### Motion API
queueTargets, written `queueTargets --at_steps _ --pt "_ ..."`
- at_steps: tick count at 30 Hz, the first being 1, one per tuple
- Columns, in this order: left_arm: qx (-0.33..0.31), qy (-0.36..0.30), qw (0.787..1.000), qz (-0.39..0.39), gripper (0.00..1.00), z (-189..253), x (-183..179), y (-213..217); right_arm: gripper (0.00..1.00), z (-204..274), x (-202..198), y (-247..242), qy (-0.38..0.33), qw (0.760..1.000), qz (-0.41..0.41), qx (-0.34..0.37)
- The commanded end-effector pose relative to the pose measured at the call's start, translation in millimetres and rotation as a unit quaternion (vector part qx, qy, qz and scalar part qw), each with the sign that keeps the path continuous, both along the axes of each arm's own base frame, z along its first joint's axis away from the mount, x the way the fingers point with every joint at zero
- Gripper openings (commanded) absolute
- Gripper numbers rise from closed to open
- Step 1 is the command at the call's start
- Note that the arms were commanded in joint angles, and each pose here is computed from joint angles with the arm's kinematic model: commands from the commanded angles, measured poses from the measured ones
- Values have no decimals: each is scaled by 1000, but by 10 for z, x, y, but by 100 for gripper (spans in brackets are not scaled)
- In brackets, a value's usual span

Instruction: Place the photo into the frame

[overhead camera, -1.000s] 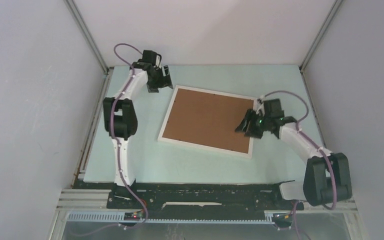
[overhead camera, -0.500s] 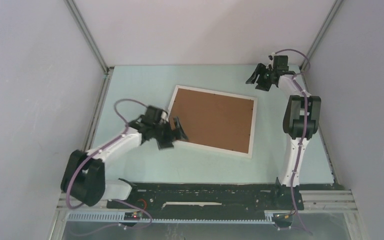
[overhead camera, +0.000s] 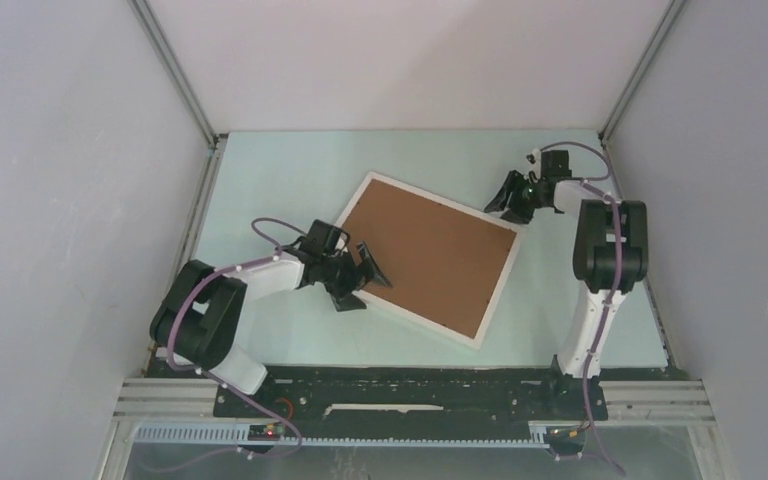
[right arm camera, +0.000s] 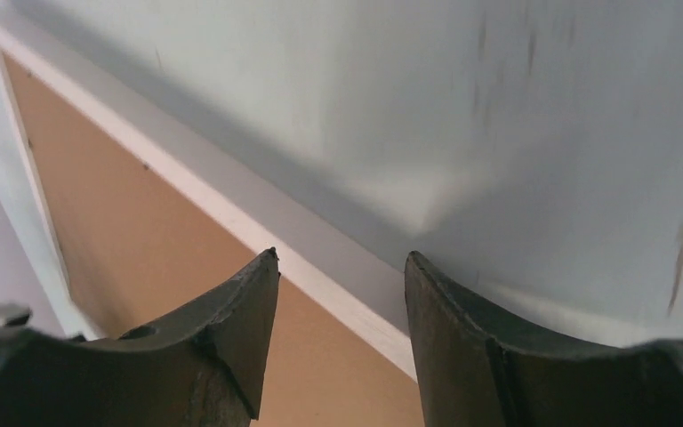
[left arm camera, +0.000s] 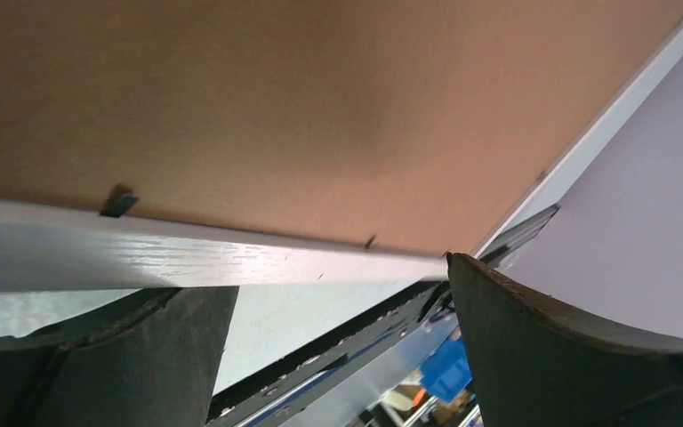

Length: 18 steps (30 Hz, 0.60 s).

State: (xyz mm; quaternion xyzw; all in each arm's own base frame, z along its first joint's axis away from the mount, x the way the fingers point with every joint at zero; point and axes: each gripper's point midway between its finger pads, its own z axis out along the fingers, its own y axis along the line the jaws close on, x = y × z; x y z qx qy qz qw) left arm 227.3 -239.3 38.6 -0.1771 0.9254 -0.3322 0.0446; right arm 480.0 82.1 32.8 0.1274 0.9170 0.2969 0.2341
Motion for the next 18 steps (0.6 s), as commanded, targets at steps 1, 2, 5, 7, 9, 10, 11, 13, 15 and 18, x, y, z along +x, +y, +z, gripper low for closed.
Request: queueTargets --at_steps 1,2,5,7,9,10,11,13,15,18 --pt "20 -68 996 62 98 88 676 214 61 216 -703 266 56 997 20 39" --pt "20 -77 994 69 97 117 794 269 61 276 -840 323 61 997 30 47" --pt "59 -95 991 74 97 117 1127 547 62 349 -1313 578 66 995 61 32" --pt "68 -96 991 60 96 90 1303 642 63 389 -1593 760 64 993 92 32" --pt "72 -84 993 48 93 53 1385 712 63 396 -1781 849 65 991 112 28" --pt "72 -87 993 40 92 57 1416 731 63 397 -1834 840 63 991 116 24" --pt "81 -89 992 36 91 52 1443 781 63 384 -1852 782 61 992 111 11" --pt "101 -96 990 25 88 41 1476 883 62 383 -1866 635 56 994 97 -4" --pt "119 -98 988 18 82 16 1477 970 62 373 -1906 553 60 994 97 -3" --pt "130 -92 987 17 74 -42 1443 1039 60 314 -2029 548 74 991 115 -4"
